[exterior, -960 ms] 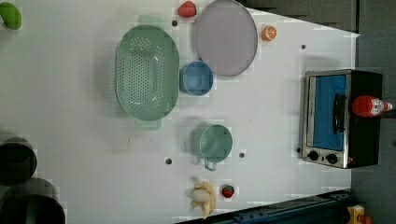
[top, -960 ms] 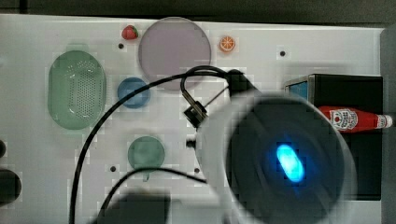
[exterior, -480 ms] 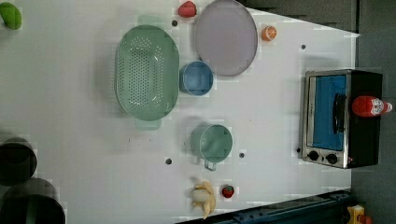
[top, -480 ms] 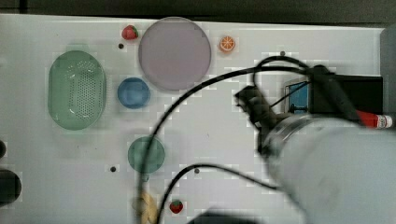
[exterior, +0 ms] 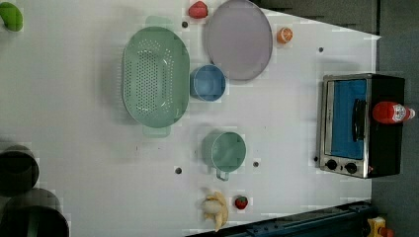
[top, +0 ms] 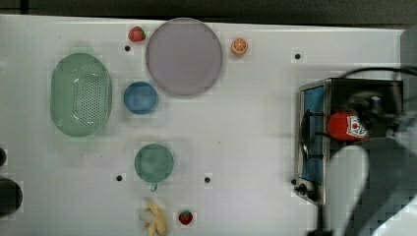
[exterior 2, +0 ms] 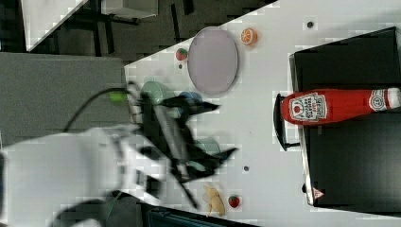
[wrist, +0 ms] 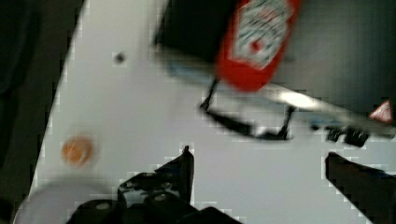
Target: Pick Ketchup from oven and place it on table.
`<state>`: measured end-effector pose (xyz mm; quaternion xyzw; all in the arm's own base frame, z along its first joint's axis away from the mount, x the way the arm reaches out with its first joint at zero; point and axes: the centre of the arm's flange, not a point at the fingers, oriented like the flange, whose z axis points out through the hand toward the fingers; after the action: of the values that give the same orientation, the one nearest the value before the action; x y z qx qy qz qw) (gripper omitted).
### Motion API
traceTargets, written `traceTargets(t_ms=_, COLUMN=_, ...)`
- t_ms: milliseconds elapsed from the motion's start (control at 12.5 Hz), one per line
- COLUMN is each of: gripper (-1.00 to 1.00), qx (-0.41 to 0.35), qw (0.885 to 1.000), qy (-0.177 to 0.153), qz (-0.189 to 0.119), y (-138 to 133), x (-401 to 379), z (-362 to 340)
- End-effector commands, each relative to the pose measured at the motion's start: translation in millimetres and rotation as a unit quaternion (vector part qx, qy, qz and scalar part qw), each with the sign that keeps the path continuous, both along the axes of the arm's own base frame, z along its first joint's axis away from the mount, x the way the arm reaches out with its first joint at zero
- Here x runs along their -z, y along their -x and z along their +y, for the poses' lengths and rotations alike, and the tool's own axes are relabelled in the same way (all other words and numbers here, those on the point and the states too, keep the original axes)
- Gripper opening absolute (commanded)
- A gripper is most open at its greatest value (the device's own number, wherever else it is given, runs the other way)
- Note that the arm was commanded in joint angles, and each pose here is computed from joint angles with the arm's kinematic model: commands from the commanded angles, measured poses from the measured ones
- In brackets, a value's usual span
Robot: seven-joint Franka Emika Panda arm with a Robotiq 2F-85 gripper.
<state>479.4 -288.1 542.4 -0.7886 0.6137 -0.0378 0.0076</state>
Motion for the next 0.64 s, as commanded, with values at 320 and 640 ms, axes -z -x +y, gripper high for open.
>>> traceTargets(t_ms=320, gripper=1.00, qx=0.074, qw=0.997, qy=0.015, qz=0.002, y=-20.4, x=43.1, z=-60.2)
traceTargets(t_ms=640, gripper=1.00, qx=0.120, qw=0.993, qy=-0.020, qz=0.012, y=-35.7, x=97.1, z=-85.1)
